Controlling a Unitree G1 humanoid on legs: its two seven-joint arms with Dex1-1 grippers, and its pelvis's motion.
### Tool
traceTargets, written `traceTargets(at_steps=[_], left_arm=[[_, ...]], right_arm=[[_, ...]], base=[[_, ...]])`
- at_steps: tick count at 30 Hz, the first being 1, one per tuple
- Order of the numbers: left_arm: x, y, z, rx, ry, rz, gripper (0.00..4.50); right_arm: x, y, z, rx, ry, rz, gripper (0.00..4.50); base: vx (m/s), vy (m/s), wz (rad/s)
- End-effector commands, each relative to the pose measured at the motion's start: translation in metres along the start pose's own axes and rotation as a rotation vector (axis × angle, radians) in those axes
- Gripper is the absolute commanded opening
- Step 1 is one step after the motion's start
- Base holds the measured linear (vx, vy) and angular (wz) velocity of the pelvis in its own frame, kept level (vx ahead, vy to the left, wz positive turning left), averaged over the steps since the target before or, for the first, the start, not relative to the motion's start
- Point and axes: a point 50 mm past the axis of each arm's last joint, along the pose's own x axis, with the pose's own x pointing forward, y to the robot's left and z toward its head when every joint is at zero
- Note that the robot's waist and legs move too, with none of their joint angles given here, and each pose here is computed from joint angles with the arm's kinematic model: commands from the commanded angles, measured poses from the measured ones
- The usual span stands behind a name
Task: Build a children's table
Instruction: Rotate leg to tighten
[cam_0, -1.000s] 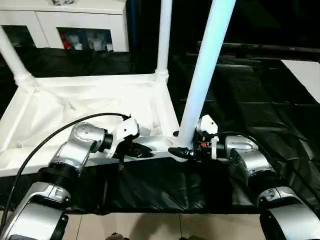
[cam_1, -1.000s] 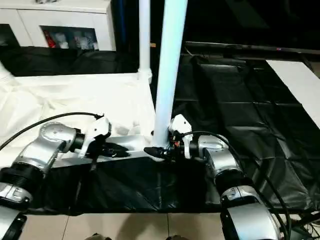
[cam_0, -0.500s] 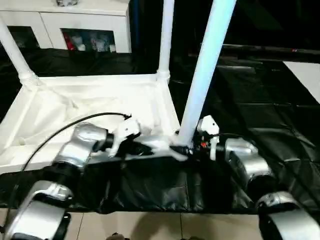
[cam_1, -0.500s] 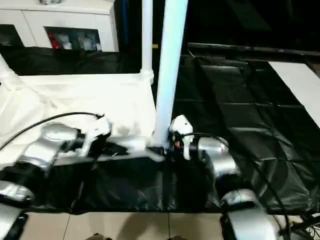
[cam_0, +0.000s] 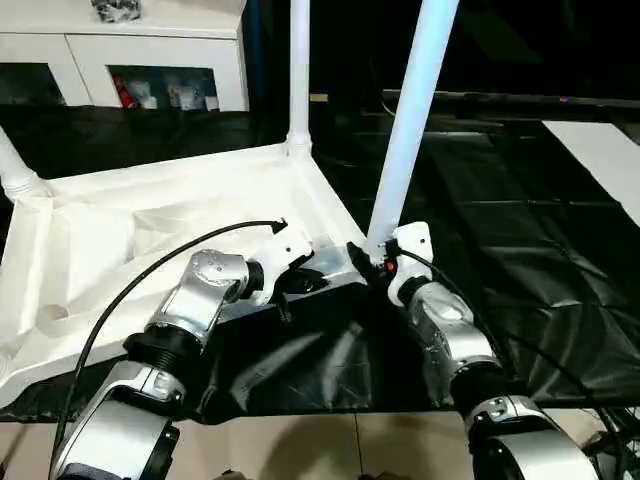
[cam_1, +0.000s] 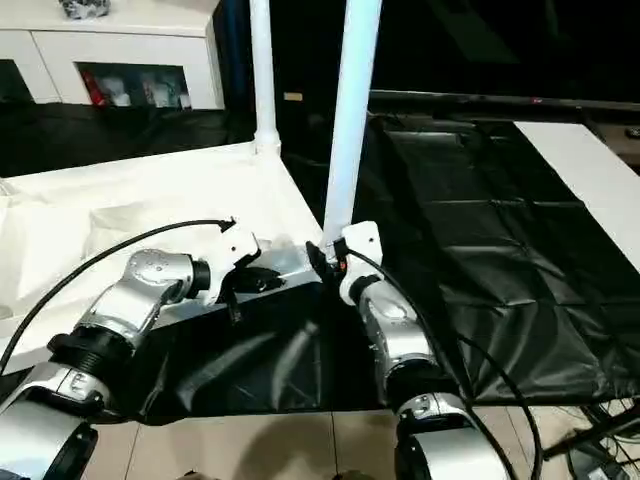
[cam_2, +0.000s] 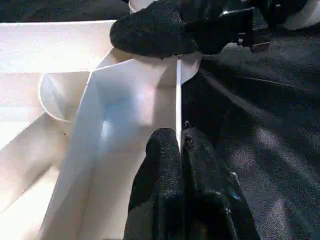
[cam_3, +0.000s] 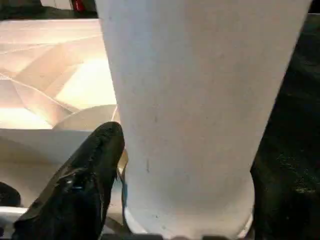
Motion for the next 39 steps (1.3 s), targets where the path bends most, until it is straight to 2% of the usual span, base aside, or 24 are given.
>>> traceTargets(at_steps=[1,3,4,5,8,11,15,18,22,26,32,34,37,39], left_arm=[[0.008,-0.011,0.009,0.044,-0.057,-0.078,0.0],[0.006,-0.011,0.008,0.053,-0.06,-0.084,0.0],[0.001,-0.009,0.006,0.057,-0.055,-0.094,0.0],[-0.002,-0.008,0.005,0.068,-0.054,-0.105,0.0],[-0.008,-0.004,0.004,0.088,-0.044,-0.125,0.0],[-0.018,-0.002,0.001,0.113,-0.022,-0.194,0.0],[-0.022,-0.002,0.0,0.124,-0.015,-0.235,0.0],[-0.027,-0.001,-0.002,0.117,-0.005,-0.275,0.0],[-0.034,0.001,-0.006,0.123,0.021,-0.306,0.0],[-0.039,0.005,-0.009,0.124,0.041,-0.305,0.0],[-0.043,0.007,-0.01,0.119,0.048,-0.308,0.0],[-0.041,0.007,-0.01,0.113,0.045,-0.292,0.0],[-0.034,0.009,-0.009,0.088,0.048,-0.223,0.0],[-0.025,0.01,-0.005,0.06,0.036,-0.164,0.0]], right_arm=[[0.005,0.021,0.002,-0.054,0.023,0.221,3.85],[0.003,0.017,0.002,-0.071,0.03,0.231,3.89],[-0.002,0.008,0.004,-0.1,0.041,0.271,4.08],[-0.004,0.003,0.004,-0.12,0.053,0.288,4.08],[-0.01,-0.004,0.005,-0.162,0.081,0.345,4.35],[-0.02,-0.014,0.006,-0.219,0.128,0.489,4.35],[-0.024,-0.018,0.008,-0.217,0.139,0.543,4.35],[-0.026,-0.021,0.012,-0.192,0.147,0.594,4.08],[-0.025,-0.026,0.021,-0.209,0.161,0.65,3.72],[-0.026,-0.028,0.024,-0.217,0.174,0.69,3.39],[-0.029,-0.027,0.022,-0.222,0.201,0.747,2.96],[-0.028,-0.025,0.02,-0.198,0.195,0.734,2.84],[-0.024,-0.02,0.014,-0.167,0.169,0.654,2.79],[-0.017,-0.017,0.007,-0.146,0.161,0.525,2.75]], base=[[0.0,0.0,0.0],[0.0,0.0,0.0],[0.0,0.0,0.0],[0.0,0.0,0.0],[0.0,0.0,0.0],[0.0,0.0,0.0],[0.013,-0.007,0.02],[0.0,0.0,0.0],[0.0,0.0,0.0],[0.0,0.0,0.0],[0.0,0.0,0.0],[0.0,0.0,0.0],[0.0,0.0,0.0],[0.0,0.0,0.0]])
